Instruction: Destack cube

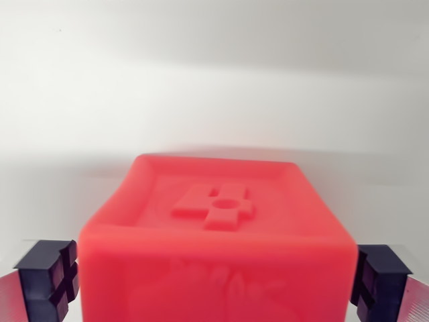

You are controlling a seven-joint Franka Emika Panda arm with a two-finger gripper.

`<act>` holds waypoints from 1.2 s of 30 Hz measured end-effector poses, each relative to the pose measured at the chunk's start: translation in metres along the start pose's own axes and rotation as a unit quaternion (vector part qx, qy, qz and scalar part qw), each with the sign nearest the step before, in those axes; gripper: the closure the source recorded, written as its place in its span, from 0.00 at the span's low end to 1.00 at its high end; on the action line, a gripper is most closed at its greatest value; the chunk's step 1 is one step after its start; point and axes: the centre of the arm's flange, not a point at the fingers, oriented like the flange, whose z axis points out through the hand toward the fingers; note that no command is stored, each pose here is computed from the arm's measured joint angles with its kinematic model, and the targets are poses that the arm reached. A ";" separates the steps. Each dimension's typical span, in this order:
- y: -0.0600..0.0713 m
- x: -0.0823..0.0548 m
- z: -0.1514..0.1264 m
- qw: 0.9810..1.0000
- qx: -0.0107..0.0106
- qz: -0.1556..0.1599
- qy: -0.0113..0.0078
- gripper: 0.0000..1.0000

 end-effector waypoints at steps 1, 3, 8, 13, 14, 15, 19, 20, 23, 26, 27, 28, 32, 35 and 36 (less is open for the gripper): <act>0.000 0.000 0.000 1.000 0.000 0.000 0.000 0.00; 0.000 0.000 0.000 1.000 0.000 0.000 0.000 0.00; 0.000 0.000 -0.004 1.000 0.001 0.000 0.000 0.00; -0.001 0.000 -0.013 1.000 0.002 0.000 0.001 0.00; -0.001 0.000 -0.016 1.000 0.002 0.000 0.001 0.00; -0.001 0.000 -0.017 1.000 0.002 0.000 0.001 0.00; -0.001 0.001 -0.028 1.000 0.002 0.000 0.001 0.00; -0.001 0.001 -0.030 1.000 0.002 0.000 0.001 0.00; -0.001 0.000 -0.038 1.000 0.002 0.000 0.001 0.00; -0.001 0.001 -0.048 1.000 0.002 0.000 0.001 0.00; -0.001 0.001 -0.051 1.000 0.002 0.000 0.001 0.00; -0.001 0.001 -0.055 1.000 0.003 0.000 0.001 0.00; -0.001 0.001 -0.069 1.000 0.003 0.000 0.001 0.00; -0.001 0.001 -0.080 1.000 0.003 0.000 0.001 0.00; -0.001 0.001 -0.084 1.000 0.003 0.000 0.001 0.00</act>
